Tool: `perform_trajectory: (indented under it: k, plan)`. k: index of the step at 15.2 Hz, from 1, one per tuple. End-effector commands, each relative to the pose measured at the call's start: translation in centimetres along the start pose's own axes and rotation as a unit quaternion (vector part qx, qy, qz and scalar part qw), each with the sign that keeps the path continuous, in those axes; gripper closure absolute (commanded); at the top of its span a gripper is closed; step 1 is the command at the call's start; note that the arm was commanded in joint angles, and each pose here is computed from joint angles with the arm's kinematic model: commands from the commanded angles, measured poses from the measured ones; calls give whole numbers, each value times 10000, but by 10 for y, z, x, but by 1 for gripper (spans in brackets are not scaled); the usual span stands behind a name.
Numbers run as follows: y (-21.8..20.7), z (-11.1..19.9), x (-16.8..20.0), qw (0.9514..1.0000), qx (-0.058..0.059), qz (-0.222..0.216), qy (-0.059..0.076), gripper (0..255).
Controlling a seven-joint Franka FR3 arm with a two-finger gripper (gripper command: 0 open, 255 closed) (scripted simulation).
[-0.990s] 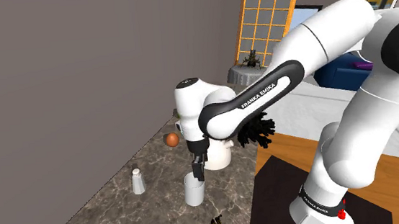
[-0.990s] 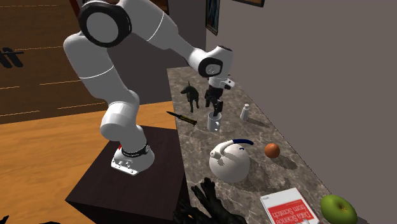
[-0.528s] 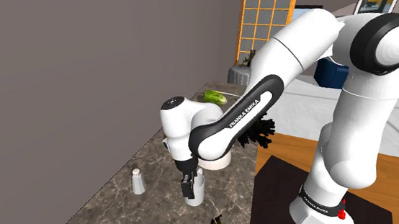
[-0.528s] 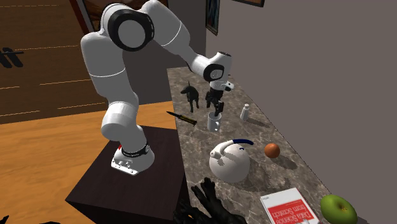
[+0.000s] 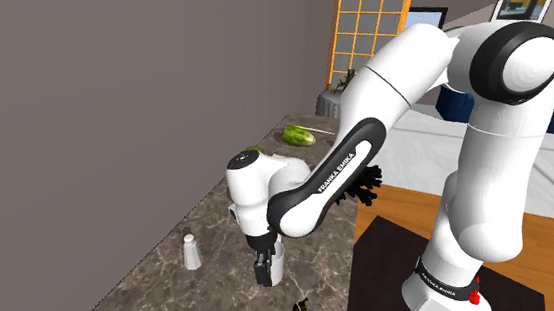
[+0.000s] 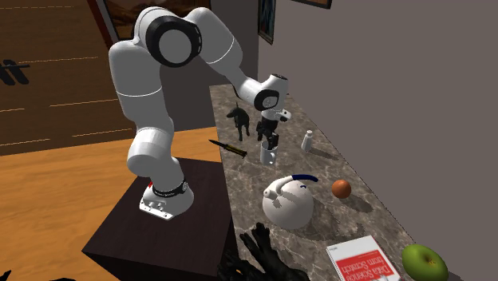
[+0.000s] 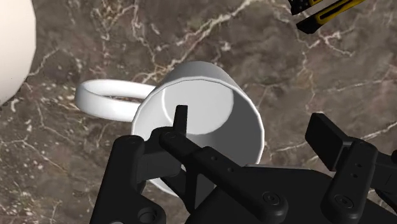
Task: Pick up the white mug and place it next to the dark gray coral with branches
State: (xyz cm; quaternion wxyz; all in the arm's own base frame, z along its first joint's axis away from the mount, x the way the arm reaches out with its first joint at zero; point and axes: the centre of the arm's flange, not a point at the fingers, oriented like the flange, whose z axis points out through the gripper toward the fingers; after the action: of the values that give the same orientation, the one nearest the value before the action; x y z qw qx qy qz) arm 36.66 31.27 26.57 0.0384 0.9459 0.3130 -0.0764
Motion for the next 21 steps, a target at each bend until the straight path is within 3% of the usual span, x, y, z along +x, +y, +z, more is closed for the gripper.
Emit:
perform_trajectory:
  k: [1,5,6,15,21]
  plan:
    - [0,1,0,10000,0,0,2,0]
    - [0,1,0,10000,0,0,1,0]
    - [0,1,0,10000,0,0,1,255]
    - [0,1,0,10000,0,0,2,255]
    - [1,-30,-5,10000,0,0,2,255]
